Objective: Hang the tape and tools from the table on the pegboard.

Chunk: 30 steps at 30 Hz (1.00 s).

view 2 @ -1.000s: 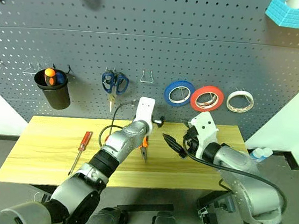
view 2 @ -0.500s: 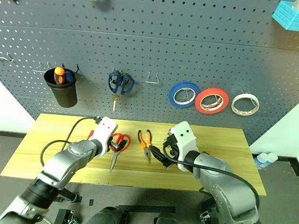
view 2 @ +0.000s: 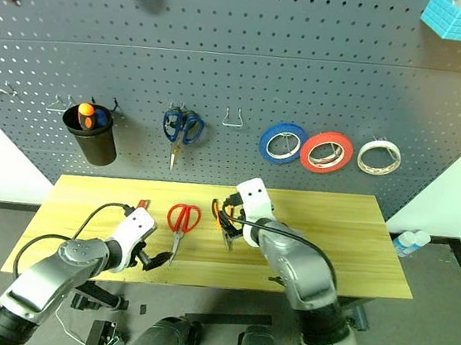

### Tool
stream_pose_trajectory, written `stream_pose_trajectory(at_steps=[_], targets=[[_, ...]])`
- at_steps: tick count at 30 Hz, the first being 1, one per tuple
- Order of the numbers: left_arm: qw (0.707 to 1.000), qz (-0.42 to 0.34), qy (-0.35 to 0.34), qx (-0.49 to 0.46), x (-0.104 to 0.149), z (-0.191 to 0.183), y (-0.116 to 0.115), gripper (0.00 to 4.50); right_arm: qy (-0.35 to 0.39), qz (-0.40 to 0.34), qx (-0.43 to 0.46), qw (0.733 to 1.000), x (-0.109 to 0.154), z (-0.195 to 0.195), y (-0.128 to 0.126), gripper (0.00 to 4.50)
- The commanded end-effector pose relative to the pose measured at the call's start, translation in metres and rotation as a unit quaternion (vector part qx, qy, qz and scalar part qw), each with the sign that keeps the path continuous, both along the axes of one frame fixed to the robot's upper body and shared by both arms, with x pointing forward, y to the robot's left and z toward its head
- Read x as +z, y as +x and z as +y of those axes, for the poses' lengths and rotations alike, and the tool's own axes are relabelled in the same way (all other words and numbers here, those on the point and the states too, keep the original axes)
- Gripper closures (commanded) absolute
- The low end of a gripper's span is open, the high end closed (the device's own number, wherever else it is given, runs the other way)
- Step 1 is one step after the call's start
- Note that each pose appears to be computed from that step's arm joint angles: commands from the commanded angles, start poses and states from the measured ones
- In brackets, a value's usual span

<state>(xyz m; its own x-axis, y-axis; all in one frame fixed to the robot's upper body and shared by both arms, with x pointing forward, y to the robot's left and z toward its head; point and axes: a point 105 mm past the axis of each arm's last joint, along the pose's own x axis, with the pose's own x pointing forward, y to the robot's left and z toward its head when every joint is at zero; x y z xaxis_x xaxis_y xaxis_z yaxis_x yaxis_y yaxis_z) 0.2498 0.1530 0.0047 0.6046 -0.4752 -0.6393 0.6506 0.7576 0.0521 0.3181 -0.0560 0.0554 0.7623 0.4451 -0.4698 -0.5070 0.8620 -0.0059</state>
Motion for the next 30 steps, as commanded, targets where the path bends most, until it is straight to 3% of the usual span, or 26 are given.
stream_pose_trajectory(at_steps=[1, 15, 30], targets=[[0.999, -0.018, -0.027, -0.018, 0.016, -0.008, -0.002, 0.0, -0.003, -0.028, 0.005, 1.0, 0.006, 0.016, 0.01, 0.03], [0.996, -0.006, -0.076, -0.045, 0.038, -0.011, -0.024, 0.0, -0.02, -0.016, 0.028, 0.999, -0.02, 0.059, 0.027, 0.03], [0.988, -0.099, -0.117, -0.032, 0.069, 0.016, -0.031, 0.0, -0.05, -0.02, 0.018, 0.998, -0.031, 0.038, 0.048, 0.03]])
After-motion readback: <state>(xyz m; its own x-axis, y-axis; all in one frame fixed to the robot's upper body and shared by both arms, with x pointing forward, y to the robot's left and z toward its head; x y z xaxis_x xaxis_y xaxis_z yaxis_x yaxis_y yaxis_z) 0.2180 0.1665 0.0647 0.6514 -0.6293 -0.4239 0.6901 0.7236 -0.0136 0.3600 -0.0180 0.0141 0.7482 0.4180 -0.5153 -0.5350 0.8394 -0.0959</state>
